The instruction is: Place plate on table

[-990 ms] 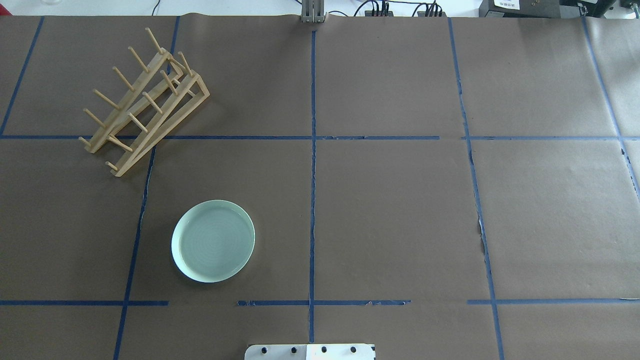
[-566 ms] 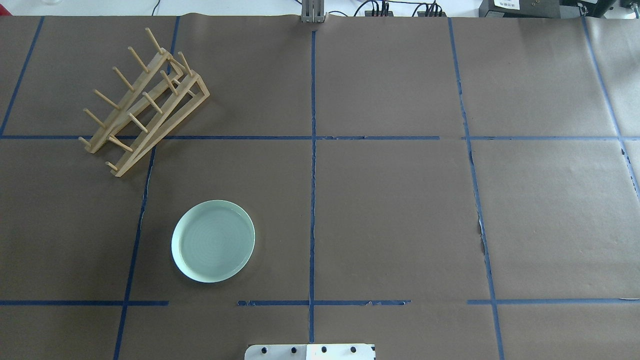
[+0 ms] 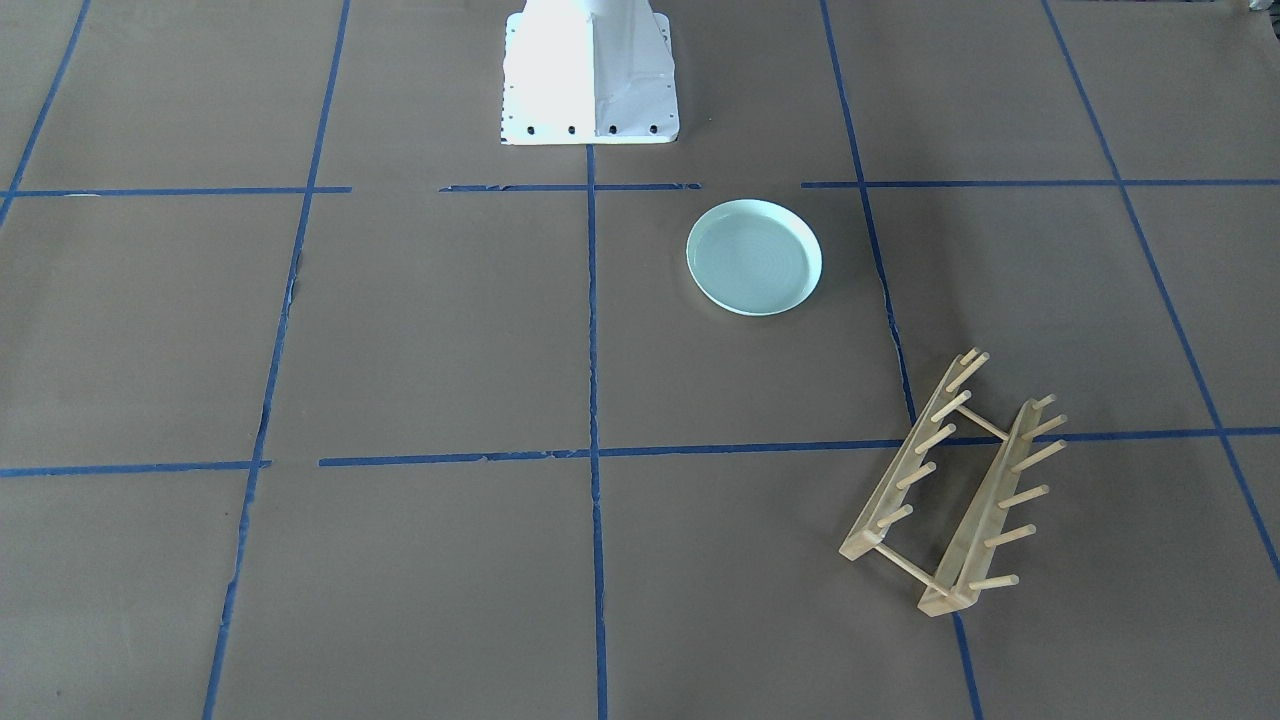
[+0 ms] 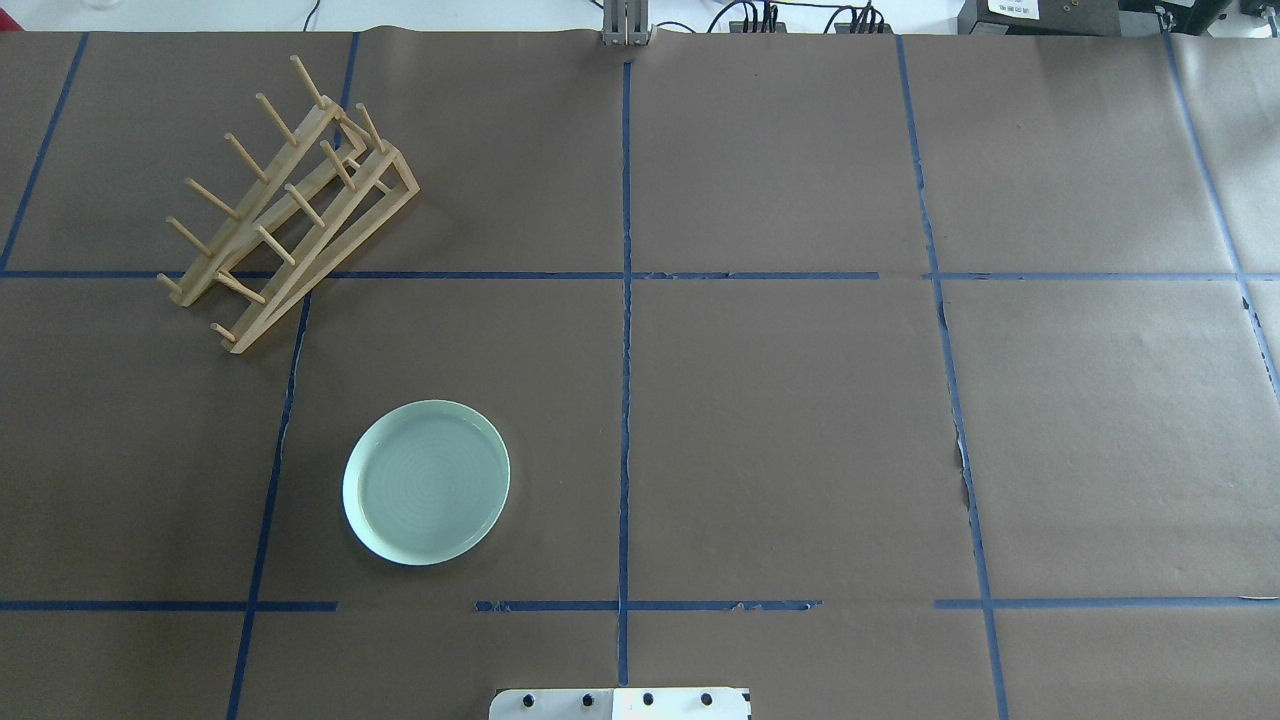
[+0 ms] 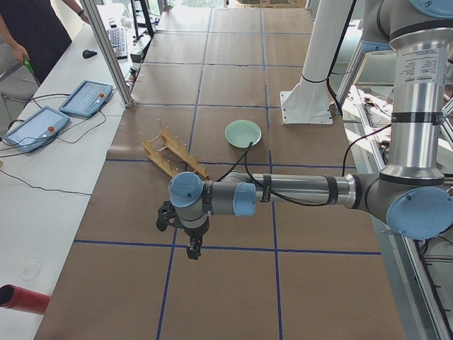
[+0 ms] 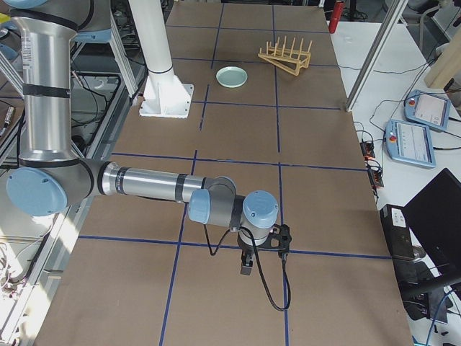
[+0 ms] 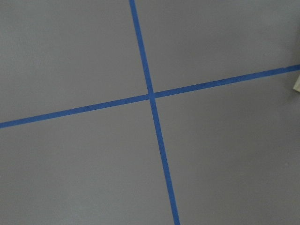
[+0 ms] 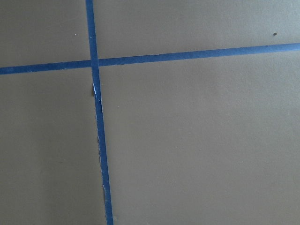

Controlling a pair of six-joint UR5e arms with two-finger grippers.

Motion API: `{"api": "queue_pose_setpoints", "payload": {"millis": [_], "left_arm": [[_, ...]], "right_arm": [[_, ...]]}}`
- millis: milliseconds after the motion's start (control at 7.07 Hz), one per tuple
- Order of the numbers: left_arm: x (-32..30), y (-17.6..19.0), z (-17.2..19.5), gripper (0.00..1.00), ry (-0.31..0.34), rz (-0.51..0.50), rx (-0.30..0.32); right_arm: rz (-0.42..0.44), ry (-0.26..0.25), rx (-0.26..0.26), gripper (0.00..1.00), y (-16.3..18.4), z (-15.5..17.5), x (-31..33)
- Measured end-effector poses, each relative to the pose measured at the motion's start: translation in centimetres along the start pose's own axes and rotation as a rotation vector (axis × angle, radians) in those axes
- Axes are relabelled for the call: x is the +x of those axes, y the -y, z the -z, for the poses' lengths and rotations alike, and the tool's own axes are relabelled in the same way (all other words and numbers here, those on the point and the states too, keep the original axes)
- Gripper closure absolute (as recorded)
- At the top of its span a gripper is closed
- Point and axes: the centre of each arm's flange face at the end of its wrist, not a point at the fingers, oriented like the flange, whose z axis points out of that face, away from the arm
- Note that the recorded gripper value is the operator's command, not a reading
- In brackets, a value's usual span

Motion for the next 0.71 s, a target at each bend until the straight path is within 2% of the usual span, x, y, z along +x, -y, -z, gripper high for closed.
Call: {"api": "queue_pose_setpoints", "payload": {"millis": [707], "left_arm": [[0.06,0.15,0.08,0.00,0.000,-0.001,0.002]], "right_arm": [[0.000,0.000,0.000,0.00,0.00,0.00,0.00]]}}
